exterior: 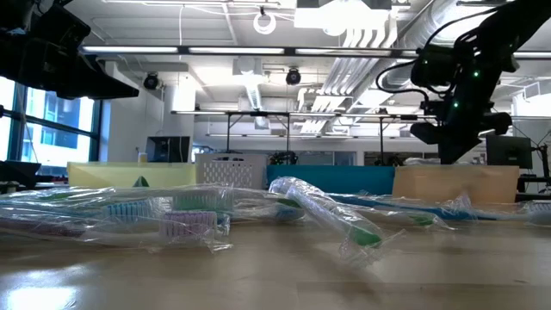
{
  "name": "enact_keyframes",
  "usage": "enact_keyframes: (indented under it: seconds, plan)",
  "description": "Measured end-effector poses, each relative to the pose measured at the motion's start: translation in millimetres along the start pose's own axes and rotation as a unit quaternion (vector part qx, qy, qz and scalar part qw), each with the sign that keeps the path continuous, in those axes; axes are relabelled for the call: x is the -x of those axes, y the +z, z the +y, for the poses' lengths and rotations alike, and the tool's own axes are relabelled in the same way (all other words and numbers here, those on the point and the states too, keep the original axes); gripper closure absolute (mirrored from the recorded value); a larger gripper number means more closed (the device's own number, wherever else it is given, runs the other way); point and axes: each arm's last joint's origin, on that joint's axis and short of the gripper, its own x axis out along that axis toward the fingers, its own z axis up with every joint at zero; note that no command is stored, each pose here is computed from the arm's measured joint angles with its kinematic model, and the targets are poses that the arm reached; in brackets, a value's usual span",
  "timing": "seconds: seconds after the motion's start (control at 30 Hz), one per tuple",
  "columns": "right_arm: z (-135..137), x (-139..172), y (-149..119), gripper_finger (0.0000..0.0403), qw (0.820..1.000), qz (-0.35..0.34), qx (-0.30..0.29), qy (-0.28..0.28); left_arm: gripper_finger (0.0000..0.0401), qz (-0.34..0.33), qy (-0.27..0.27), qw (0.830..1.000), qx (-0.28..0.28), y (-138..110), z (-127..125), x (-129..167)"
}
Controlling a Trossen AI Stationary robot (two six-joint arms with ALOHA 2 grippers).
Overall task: Pick & Place Toothbrushes
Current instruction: Put the violet toothbrush into the orange bin, then put the blue toothbrush into the blue bin
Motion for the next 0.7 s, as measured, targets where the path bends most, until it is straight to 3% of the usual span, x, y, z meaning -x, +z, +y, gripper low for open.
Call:
enact_keyframes:
  seconds: [0.33,0.7]
  plan:
    - [1.3,0.0,2.2,0.0393,1.0,-0.011,0.003,0.006,0.0265,0.0,0.0,1.0,0.0,0.0,0.0,0.0]
    - [1.7,0.2,5.3,0.0284,0.999,-0.032,0.007,-0.004,0.0265,0.0,0.0,1.0,-0.001,-0.1,0.0,0.0]
